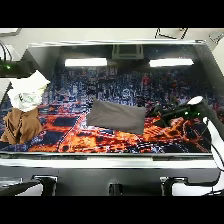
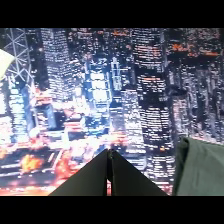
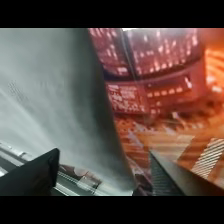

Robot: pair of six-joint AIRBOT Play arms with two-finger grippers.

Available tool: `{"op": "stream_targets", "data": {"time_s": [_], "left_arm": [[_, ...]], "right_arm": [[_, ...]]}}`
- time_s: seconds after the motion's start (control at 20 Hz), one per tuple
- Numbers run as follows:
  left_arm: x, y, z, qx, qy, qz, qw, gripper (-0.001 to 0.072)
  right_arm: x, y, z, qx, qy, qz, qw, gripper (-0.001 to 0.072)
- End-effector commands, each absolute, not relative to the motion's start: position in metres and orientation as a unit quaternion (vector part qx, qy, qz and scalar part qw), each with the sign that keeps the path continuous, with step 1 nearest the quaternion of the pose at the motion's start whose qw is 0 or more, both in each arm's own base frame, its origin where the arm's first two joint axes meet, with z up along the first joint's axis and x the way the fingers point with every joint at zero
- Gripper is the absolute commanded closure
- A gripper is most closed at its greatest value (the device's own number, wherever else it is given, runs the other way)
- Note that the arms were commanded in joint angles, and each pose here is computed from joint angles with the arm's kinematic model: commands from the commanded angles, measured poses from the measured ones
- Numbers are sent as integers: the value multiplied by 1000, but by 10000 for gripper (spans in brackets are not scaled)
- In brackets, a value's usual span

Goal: Fold the clothes and pants, and hang the long-sleeved shirts on hangers.

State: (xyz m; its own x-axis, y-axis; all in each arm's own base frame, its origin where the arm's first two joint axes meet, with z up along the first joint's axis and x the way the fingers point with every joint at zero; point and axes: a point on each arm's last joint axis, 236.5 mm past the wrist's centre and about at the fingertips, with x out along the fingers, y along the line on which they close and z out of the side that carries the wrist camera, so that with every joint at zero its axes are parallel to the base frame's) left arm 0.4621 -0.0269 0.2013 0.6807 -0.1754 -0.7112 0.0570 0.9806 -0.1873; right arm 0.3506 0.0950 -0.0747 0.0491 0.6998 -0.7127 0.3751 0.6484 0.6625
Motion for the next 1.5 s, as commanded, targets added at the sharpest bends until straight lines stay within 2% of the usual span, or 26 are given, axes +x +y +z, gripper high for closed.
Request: {"op": "stream_targets", "data": {"time_s": [0.0,0.25,0.35,0.5,0.65,0.75,1.0,1.2,1.45], "left_arm": [[462,-36,204,-96,393,-75,911,688],[462,-37,204,-110,393,-72,910,687],[462,-40,205,-115,393,-76,909,687],[462,-40,205,-115,393,-77,909,687],[462,-40,204,-116,395,-77,908,687],[463,-40,202,-119,396,-75,907,687],[462,-50,202,-115,398,-85,906,687],[464,-55,196,-125,405,-84,902,687],[467,-55,189,-145,413,-75,896,687]], "right_arm": [[348,113,-95,423,660,164,599,145],[358,146,-97,442,640,214,591,155],[371,156,-94,462,619,220,596,197],[383,163,-82,462,603,240,605,658],[402,152,-35,444,576,306,615,666],[432,117,5,440,545,310,643,666],[482,-44,71,410,479,182,754,666],[458,-191,101,432,419,38,797,666],[377,-310,101,517,370,-95,766,666]]}}
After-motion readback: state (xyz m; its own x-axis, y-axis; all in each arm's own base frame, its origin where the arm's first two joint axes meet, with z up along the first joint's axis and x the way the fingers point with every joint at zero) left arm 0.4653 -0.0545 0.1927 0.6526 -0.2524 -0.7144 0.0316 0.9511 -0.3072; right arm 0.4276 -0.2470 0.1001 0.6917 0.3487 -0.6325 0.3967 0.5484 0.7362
